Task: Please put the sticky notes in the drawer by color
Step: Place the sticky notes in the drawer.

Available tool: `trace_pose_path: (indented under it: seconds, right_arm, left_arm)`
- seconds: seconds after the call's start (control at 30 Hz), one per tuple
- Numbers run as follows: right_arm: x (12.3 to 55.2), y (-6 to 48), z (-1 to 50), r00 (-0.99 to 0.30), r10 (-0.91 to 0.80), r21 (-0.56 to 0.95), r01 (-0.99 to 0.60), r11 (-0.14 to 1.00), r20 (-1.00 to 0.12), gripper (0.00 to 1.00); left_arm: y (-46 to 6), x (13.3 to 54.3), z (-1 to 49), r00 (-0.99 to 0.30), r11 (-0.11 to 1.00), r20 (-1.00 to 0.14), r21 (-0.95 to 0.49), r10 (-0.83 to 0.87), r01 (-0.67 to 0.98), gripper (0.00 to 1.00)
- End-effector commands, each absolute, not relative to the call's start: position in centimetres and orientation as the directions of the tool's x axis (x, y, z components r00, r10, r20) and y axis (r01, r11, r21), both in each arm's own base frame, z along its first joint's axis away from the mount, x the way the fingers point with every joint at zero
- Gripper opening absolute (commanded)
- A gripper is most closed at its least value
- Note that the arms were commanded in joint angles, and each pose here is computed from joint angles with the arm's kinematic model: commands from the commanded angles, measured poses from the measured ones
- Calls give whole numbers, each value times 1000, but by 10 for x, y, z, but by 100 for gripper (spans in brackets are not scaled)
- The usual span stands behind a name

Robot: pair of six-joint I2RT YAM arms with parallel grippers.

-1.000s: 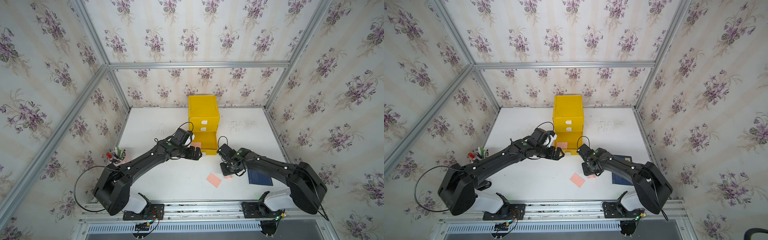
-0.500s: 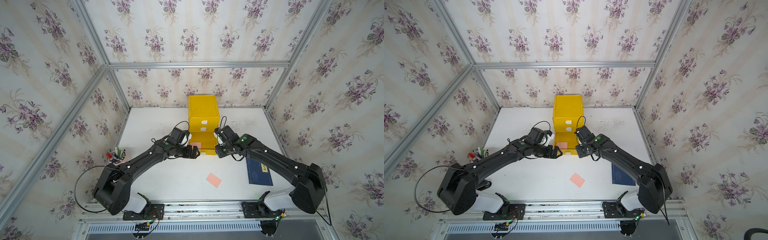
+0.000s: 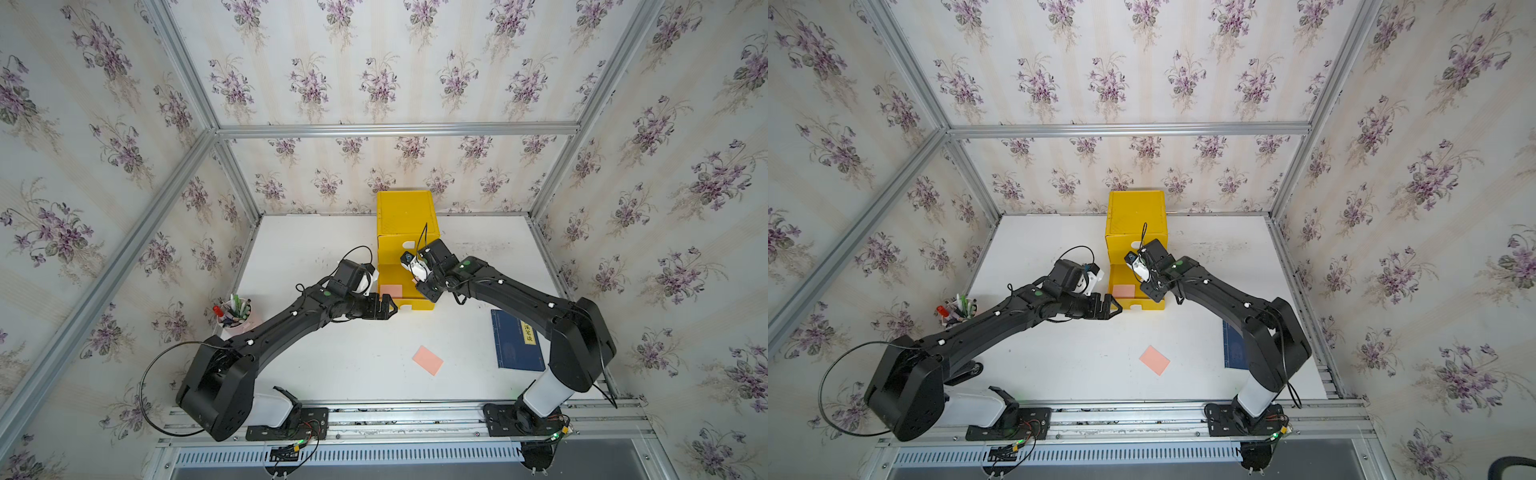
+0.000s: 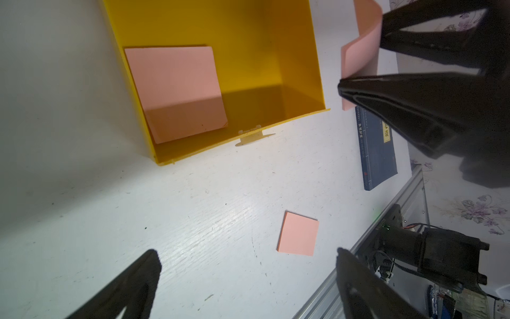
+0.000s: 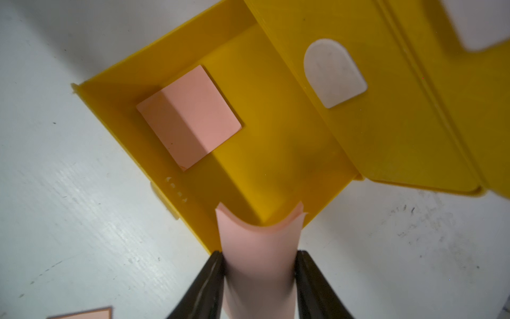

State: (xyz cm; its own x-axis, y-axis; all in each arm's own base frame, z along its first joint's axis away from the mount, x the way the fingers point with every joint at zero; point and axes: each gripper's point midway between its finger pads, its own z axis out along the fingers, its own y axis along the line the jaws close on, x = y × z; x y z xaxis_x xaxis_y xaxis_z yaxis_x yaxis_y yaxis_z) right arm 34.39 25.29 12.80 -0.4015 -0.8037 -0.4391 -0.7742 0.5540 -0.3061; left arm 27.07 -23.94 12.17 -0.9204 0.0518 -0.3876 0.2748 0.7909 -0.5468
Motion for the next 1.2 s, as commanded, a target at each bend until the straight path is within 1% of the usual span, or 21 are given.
trace_pose_path:
  seconds: [0.0, 0.1, 0.27, 0.4, 0.53, 0.7, 0.8, 0.87, 1.0, 1.17]
  right_arm:
    - [365, 259, 137, -289, -860, -418, -779, 467, -421, 45]
    - [370, 260, 127, -246, -891, -455, -789, 412, -381, 45]
    - [377, 260, 110, -207, -920, -494, -793, 358, -333, 44]
    - [389, 262, 105, -190, -928, -540, -768, 344, -320, 43]
    - [392, 266, 94, -173, -933, -552, -766, 330, -316, 43]
    - [394, 265, 73, -143, -961, -576, -776, 257, -236, 43]
    - [401, 267, 74, -147, -958, -597, -756, 269, -246, 43]
    - [403, 270, 73, -143, -958, -605, -750, 269, -249, 44]
    - [409, 269, 68, -120, -974, -639, -738, 218, -193, 46]
    - [412, 270, 63, -108, -980, -647, -738, 193, -170, 47]
  left_arm:
    - [-240, 272, 123, -917, 785, -398, -555, 40, 276, 97]
    - [-239, 271, 119, -917, 784, -396, -557, 37, 273, 97]
    - [-233, 268, 115, -918, 790, -395, -555, 24, 260, 97]
    - [-231, 268, 114, -918, 789, -397, -558, 19, 257, 97]
    - [-231, 267, 113, -918, 788, -395, -559, 18, 256, 97]
    - [-228, 265, 111, -920, 791, -392, -556, 20, 254, 97]
    - [-228, 265, 111, -919, 790, -394, -557, 19, 255, 97]
    - [-229, 266, 111, -920, 790, -392, -558, 19, 254, 97]
    - [-229, 265, 110, -921, 788, -388, -561, 22, 255, 97]
    - [-228, 265, 109, -921, 788, -388, -560, 24, 256, 97]
